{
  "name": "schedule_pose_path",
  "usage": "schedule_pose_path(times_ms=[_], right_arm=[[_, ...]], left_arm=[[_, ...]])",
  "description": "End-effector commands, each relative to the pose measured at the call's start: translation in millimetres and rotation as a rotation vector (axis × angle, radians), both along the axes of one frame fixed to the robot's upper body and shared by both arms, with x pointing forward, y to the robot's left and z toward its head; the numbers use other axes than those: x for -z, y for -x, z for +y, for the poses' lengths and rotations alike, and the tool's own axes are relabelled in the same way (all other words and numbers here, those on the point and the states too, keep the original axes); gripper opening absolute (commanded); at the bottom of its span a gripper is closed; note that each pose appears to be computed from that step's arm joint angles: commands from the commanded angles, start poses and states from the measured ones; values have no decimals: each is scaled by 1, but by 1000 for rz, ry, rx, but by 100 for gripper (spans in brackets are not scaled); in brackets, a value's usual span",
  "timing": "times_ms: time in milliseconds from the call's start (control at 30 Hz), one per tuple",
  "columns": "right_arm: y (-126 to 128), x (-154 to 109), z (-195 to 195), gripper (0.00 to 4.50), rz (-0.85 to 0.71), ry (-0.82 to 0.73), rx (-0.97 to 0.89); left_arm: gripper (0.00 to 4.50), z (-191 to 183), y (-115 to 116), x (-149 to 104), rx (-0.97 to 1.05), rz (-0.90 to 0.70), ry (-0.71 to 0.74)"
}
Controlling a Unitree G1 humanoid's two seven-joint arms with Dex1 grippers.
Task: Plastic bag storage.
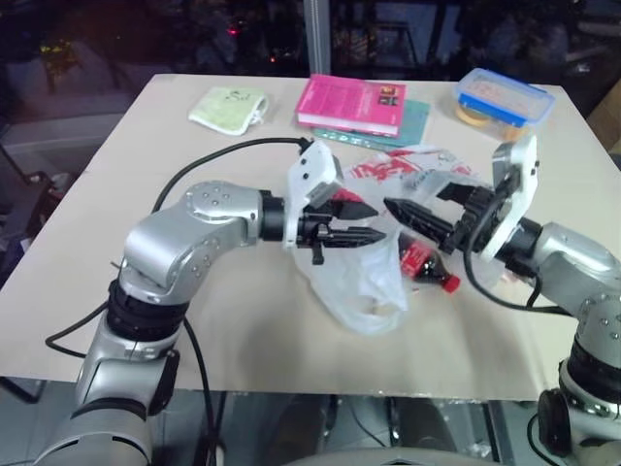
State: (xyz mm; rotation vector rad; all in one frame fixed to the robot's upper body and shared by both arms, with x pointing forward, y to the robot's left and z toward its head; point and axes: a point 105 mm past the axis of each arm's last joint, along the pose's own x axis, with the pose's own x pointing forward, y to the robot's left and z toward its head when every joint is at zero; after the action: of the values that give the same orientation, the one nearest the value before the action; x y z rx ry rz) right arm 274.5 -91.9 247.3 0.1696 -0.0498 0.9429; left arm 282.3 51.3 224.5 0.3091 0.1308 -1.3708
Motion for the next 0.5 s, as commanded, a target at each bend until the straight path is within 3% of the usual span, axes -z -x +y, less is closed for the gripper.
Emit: schedule_pose_path(times_ms=[33, 100, 200, 500], right_arm=[[-5, -26, 4, 450, -10, -92, -36], [-7, -30, 8, 450, -2, -91, -43], [-7, -32, 13, 450, 3, -89, -51], [-14, -34, 23, 450, 42, -101, -47]], left_arm=[[223, -9, -3, -16, 31, 40, 2], [270, -13, -10, -17, -13, 27, -16], [402, -18, -19, -21, -76, -43, -38], [402, -36, -52, -31, -270, -350, -95]])
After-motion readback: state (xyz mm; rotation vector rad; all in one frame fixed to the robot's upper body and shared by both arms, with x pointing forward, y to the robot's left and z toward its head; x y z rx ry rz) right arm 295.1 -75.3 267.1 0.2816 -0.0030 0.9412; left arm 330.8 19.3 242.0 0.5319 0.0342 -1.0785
